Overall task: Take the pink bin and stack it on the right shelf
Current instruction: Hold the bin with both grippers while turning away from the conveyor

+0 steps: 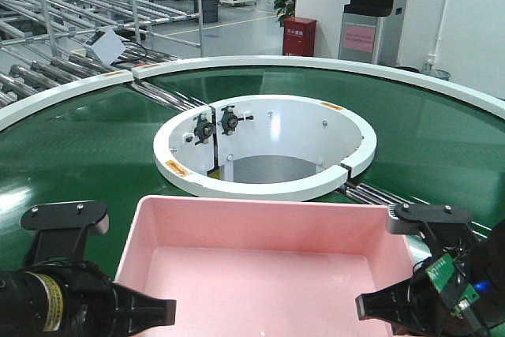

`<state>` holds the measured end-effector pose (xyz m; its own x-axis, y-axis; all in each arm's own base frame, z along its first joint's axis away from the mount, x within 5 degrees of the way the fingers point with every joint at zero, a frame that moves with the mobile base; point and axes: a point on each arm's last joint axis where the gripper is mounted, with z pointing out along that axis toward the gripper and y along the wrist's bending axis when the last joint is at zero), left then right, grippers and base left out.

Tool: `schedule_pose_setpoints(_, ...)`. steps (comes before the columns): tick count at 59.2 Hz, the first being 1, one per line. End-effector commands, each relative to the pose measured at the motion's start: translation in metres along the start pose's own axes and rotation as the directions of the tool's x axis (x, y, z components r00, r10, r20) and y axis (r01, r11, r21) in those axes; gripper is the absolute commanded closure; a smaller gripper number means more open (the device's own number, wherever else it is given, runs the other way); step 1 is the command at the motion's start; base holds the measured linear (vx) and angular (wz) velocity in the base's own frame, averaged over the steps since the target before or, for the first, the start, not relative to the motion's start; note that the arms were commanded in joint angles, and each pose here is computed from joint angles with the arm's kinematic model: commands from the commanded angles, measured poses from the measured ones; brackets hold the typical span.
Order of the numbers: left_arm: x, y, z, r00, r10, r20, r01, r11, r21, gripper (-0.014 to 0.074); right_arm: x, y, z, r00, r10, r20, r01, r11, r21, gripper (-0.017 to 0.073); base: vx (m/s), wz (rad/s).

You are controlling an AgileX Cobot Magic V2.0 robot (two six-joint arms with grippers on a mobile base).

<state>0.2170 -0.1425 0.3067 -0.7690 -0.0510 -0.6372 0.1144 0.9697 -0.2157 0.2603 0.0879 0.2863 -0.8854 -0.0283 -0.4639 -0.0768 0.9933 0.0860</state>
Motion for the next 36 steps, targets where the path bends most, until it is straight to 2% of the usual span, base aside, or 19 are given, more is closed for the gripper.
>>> schedule_pose_setpoints(1, -0.016, -0.0051, -0.0215, 0.991, 0.008, 0.133, -0.018, 0.997, 0.075, 0.0447, -0.0105, -0.0075, -0.0156, 0.993, -0.055, 0.102, 0.05, 0.998, 0.049, 0.0568, -0.01, -0.03)
schedule_pose_setpoints(16, -0.016, -0.0052, -0.0215, 0.991, 0.008, 0.133, -0.019, 0.997, 0.076, 0.0447, -0.0106, -0.0075, -0.0156, 0.993, -0.056, 0.103, 0.051, 0.997, 0.049, 0.0568, -0.03, -0.13)
schedule_pose_setpoints(36, -0.016, -0.0052, -0.0215, 0.991, 0.008, 0.133, -0.019, 0.997, 0.076, 0.0447, -0.0106, -0.0075, -0.0156, 0.993, -0.056, 0.103, 0.051, 0.997, 0.049, 0.0568, -0.1, -0.39)
